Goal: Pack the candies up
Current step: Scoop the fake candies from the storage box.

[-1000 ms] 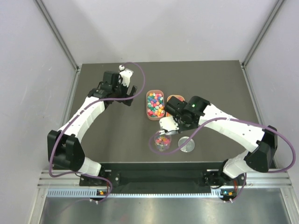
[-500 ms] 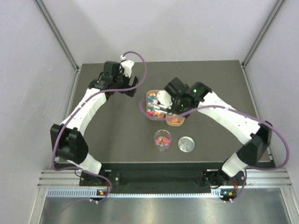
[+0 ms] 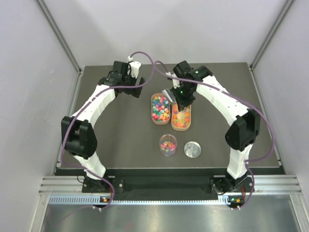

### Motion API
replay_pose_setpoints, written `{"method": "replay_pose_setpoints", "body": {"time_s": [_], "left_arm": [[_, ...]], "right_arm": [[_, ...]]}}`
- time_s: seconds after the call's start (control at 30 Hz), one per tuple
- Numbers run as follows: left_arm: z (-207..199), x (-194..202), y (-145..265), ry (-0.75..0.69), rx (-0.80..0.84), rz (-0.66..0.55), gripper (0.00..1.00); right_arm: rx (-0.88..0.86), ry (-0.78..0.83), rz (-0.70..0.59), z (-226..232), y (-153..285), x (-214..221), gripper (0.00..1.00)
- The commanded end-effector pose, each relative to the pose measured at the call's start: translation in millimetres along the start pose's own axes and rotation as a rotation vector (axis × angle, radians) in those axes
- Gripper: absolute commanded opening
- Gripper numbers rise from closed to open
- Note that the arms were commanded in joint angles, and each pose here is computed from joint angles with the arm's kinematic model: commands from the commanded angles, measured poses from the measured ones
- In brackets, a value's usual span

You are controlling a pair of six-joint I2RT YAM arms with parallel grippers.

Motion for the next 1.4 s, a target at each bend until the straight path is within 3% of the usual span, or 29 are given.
{"method": "replay_pose_setpoints", "body": {"time_s": [0.0,0.33,0.7,1.37], "left_arm": [[4.5,-2.3,4.3,0.027,-0.051,-0.047,0.96],[1.4,11.8,2.0,0.046,-0.044,-0.016,0.96],[-7.2,21.8,0.9,0.084,0.0,0.001,0.95],[-12.1,35.9,10.9,0.109,0.009,0.003,0.95]], "right_arm": [[-0.146,-0.219,0.048,27.1,1.3,-0.1,0.0],[-0.43,-0.36,0.223,60.8,-10.7,7.9,0.0],[-0.483,-0.428,0.343,71.5,-4.7,40.5,0.0],[-0.406,-0.464,0.447,61.1,-53.7,37.0,0.0]]}}
Point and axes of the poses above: each gripper's point midway between its finger pads, its own y axis back along the fingers, its own z axis along the line the jaws close on, x = y × z, the point moved 4 cm from there along y, back along the fingers, and after that the axes turned 1 degree about y, right-handed, at the moved point
